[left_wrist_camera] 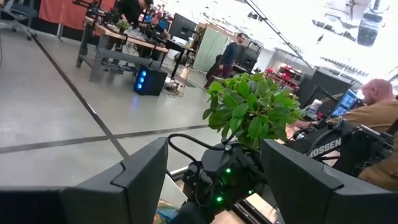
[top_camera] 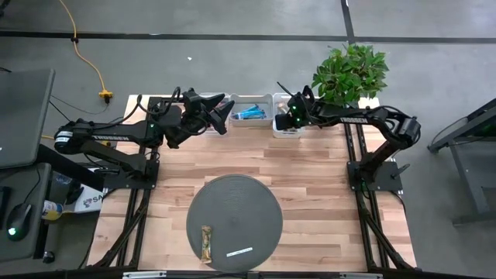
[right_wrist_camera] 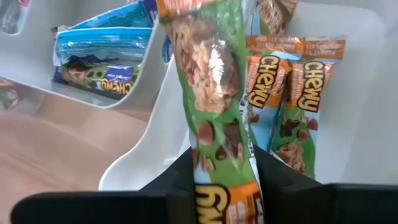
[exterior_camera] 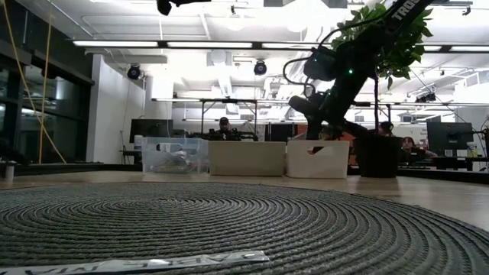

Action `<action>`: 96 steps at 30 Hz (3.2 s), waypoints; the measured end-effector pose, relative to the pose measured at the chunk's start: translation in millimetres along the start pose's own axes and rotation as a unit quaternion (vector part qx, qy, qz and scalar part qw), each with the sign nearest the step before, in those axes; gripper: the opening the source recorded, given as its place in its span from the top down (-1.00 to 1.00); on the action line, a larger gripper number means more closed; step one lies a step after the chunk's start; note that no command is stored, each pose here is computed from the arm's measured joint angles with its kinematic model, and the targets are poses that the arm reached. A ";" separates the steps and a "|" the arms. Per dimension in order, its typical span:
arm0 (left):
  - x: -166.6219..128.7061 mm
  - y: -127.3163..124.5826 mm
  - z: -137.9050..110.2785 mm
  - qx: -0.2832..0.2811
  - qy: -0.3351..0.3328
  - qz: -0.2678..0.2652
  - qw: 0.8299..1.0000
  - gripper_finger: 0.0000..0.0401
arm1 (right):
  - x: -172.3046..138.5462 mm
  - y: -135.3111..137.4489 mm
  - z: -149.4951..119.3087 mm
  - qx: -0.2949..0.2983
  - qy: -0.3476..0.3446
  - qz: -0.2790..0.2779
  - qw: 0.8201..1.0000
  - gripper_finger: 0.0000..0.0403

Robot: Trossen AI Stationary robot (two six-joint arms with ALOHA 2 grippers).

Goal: Pick and place Granola Bars by type
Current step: Put the left orange granola bar into the white bin, then put the orange granola bar into the white bin

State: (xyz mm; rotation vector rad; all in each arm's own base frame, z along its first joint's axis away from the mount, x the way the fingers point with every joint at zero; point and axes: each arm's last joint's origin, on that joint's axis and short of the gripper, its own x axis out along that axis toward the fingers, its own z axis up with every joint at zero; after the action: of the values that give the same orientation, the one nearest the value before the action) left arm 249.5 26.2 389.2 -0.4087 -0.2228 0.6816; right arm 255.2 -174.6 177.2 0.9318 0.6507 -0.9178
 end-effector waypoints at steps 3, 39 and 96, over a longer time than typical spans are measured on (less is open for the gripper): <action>0.0 -0.1 0.0 0.000 0.001 -0.002 1.000 -0.26 | 0.0 -0.1 -0.5 0.000 0.004 0.002 1.000 0.55; -0.8 0.3 -1.4 0.011 0.014 -0.011 1.000 -0.26 | -37.1 18.7 16.9 -0.125 -0.066 0.131 0.981 0.06; -92.0 38.1 -9.1 0.060 0.288 0.007 0.956 -0.26 | -183.2 -31.5 -113.6 -0.283 -0.250 0.460 0.804 0.06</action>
State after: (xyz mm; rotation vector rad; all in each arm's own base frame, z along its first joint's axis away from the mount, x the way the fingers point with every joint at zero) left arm 161.3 -9.5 358.2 -0.4751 0.3745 0.5604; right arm 131.3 -15.2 259.2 0.3283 -0.0492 -0.0337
